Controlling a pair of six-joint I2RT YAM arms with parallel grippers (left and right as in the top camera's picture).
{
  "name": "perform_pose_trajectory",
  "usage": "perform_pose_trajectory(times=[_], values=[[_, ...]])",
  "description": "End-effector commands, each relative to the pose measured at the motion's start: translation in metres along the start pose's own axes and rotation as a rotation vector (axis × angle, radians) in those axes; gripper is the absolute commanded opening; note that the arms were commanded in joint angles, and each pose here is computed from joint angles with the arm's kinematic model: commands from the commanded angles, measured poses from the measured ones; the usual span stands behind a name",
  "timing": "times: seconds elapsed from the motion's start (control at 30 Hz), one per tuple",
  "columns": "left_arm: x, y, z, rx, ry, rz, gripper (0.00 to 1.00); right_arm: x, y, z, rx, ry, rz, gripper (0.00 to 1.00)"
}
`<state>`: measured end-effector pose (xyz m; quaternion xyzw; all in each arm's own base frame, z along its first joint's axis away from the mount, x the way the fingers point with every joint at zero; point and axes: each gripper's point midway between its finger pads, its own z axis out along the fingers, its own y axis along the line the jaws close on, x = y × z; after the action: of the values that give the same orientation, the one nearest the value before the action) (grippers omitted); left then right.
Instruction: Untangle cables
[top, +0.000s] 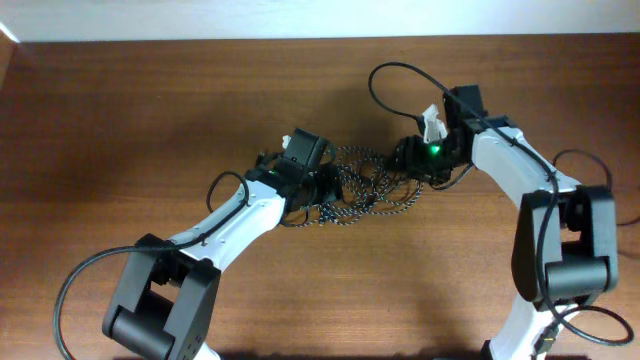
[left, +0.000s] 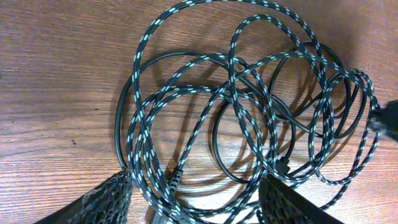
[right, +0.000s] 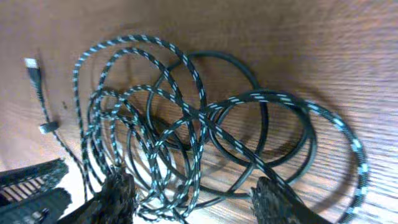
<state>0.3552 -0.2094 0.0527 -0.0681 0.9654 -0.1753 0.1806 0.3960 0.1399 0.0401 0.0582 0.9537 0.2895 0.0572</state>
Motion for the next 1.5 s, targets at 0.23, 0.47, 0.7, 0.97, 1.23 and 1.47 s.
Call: perform_pose_trajectory(times=[0.23,0.47,0.7,0.97,1.23,1.47], values=[[0.001,-0.001,0.001,0.002,0.009,-0.013,0.73,0.008,-0.074,0.015,0.345,-0.013,0.252,0.56],[0.001,-0.001,0.001,0.002,0.009,-0.013,0.90,0.009,-0.075,0.012,0.386,0.012,0.139,0.04],[-0.004,0.005,0.001,-0.032,-0.019,-0.013,0.64,0.030,0.119,-0.189,-0.117,-0.364,-0.307,0.04],[-0.003,-0.028,-0.013,0.220,0.061,0.064,0.62,0.073,0.187,-0.222,-0.496,-0.289,-0.451,0.04],[-0.066,0.036,-0.197,0.370,-0.272,0.110,0.82,0.071,0.223,-0.245,-0.639,-0.374,-0.669,0.04],[-0.036,0.034,-0.194,0.357,-0.173,0.133,0.87,0.071,0.230,-0.252,-0.674,-0.393,-0.716,0.04]])
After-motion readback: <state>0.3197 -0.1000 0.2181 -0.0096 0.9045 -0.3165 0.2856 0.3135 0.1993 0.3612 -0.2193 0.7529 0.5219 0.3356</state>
